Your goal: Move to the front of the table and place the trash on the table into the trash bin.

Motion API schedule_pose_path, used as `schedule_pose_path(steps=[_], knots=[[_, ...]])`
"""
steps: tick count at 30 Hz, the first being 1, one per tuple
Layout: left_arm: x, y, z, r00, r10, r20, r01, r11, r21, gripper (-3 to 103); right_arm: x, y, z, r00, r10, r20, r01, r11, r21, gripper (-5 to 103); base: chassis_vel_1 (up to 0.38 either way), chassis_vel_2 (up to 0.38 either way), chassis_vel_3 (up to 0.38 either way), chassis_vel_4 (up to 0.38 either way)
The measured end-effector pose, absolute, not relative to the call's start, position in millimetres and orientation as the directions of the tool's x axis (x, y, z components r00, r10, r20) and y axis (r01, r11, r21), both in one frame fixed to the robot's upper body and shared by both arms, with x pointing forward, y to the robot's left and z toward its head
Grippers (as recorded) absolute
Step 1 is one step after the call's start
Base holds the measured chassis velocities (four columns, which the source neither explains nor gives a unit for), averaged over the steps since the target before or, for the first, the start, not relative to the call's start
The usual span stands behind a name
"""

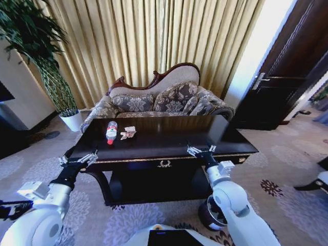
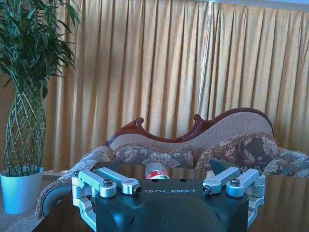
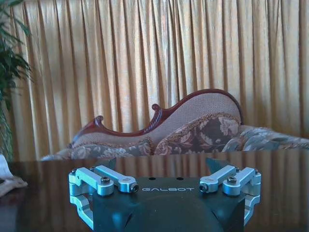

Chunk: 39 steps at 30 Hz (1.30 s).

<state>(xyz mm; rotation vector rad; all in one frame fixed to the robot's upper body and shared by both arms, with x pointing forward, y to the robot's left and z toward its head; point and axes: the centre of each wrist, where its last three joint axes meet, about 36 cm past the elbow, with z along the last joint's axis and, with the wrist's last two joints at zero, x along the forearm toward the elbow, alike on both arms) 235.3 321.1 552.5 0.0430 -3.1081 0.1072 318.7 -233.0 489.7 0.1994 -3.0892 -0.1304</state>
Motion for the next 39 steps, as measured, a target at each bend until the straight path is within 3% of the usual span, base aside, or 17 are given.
schedule_pose_path(steps=[9, 22, 31, 39], knots=[[239, 321, 556, -0.999, -0.031, 0.02, -0.032, 0.998, -0.06, 100, 320, -231, 490, -0.989, -0.14, 0.039, -0.136, 0.986, 0.099, 100, -0.005, 0.003, 0.006, -0.006], [237, 321, 554, -0.999, -0.038, 0.031, -0.04, 0.997, -0.065, 100, 352, -235, 498, -0.949, -0.307, 0.069, -0.298, 0.947, 0.121, 100, 0.0, 0.0, 0.0, 0.0], [237, 319, 552, -0.999, -0.039, 0.034, -0.042, 0.996, -0.08, 100, 419, -249, 526, -0.886, -0.456, 0.087, -0.448, 0.889, 0.097, 100, 0.0, 0.0, 0.0, 0.0], [235, 319, 551, -0.997, -0.06, 0.052, -0.064, 0.995, -0.077, 100, 471, -212, 531, -0.8, -0.582, 0.15, -0.577, 0.813, 0.079, 100, 0.0, 0.0, 0.0, 0.0]])
